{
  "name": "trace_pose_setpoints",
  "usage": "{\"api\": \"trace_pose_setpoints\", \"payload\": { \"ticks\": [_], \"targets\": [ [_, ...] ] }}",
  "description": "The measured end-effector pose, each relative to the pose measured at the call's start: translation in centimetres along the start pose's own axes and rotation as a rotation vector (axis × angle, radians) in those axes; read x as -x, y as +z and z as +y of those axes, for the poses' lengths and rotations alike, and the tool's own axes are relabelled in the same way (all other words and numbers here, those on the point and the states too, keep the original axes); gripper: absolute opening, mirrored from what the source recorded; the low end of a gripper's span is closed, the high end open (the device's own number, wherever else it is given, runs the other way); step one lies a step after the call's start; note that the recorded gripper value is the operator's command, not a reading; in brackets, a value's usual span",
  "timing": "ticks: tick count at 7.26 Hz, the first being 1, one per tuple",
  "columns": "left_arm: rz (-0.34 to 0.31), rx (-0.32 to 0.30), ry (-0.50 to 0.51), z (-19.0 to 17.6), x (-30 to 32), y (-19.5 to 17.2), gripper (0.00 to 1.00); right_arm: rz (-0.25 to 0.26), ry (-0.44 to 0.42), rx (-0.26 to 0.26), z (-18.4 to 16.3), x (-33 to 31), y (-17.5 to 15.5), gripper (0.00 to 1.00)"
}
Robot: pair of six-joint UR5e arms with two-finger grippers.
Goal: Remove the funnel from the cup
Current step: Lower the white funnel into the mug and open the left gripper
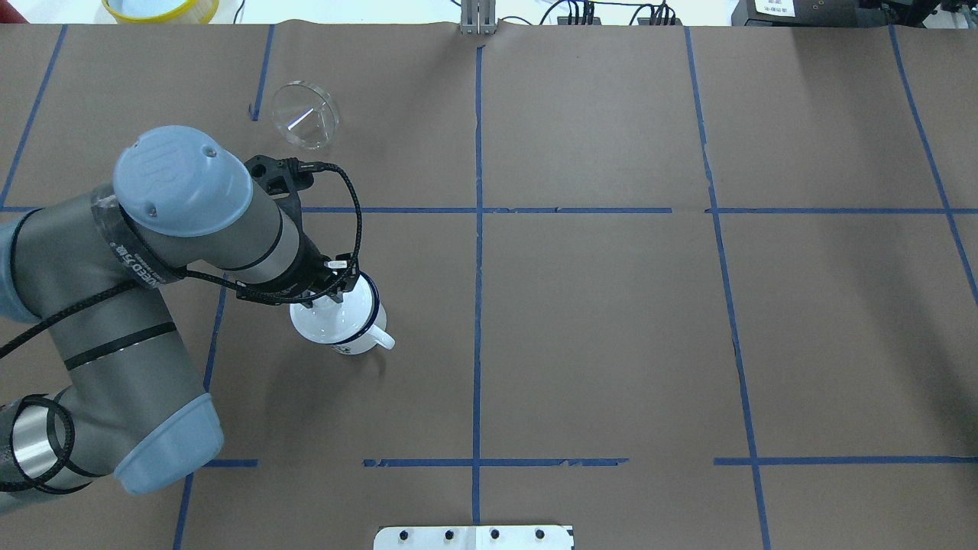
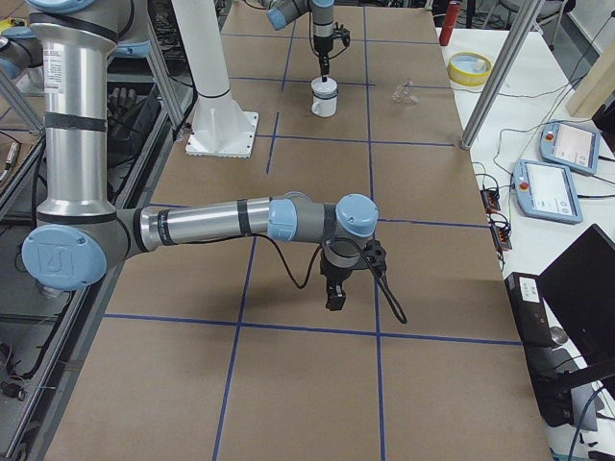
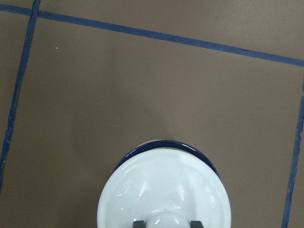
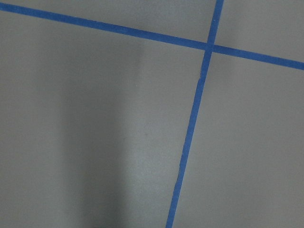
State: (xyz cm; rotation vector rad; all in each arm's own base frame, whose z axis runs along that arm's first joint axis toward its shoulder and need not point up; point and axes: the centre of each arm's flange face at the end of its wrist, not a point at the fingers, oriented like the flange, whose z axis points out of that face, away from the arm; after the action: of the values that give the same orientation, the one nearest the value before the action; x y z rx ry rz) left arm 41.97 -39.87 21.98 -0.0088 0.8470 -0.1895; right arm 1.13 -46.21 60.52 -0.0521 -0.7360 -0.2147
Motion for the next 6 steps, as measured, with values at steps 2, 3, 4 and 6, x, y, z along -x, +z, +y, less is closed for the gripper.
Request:
{"api": "trace_pose_setpoints", "payload": {
  "ticks": [2,3,4,6],
  "targets": [
    [0.004,0.001,0.001,0.13,-0.34,-0.03,0.0,0.0,0.0,0.0,0.0,-0.01,0.02,1.0],
    [0.006,0.001,0.002,0.14,-0.49,-0.08,0.0,0.0,0.0,0.0,0.0,-0.02,0.02,1.0],
    [0.003,0.001,0.001,0.08,-0.49,0.06,0.0,0.0,0.0,0.0,0.0,-0.01,0.01,1.0],
    [-0.01,0.003,0.0,-0.18,-0.36,0.71,0.0,0.0,0.0,0.0,0.0,0.01,-0.01,1.0]
  ]
}}
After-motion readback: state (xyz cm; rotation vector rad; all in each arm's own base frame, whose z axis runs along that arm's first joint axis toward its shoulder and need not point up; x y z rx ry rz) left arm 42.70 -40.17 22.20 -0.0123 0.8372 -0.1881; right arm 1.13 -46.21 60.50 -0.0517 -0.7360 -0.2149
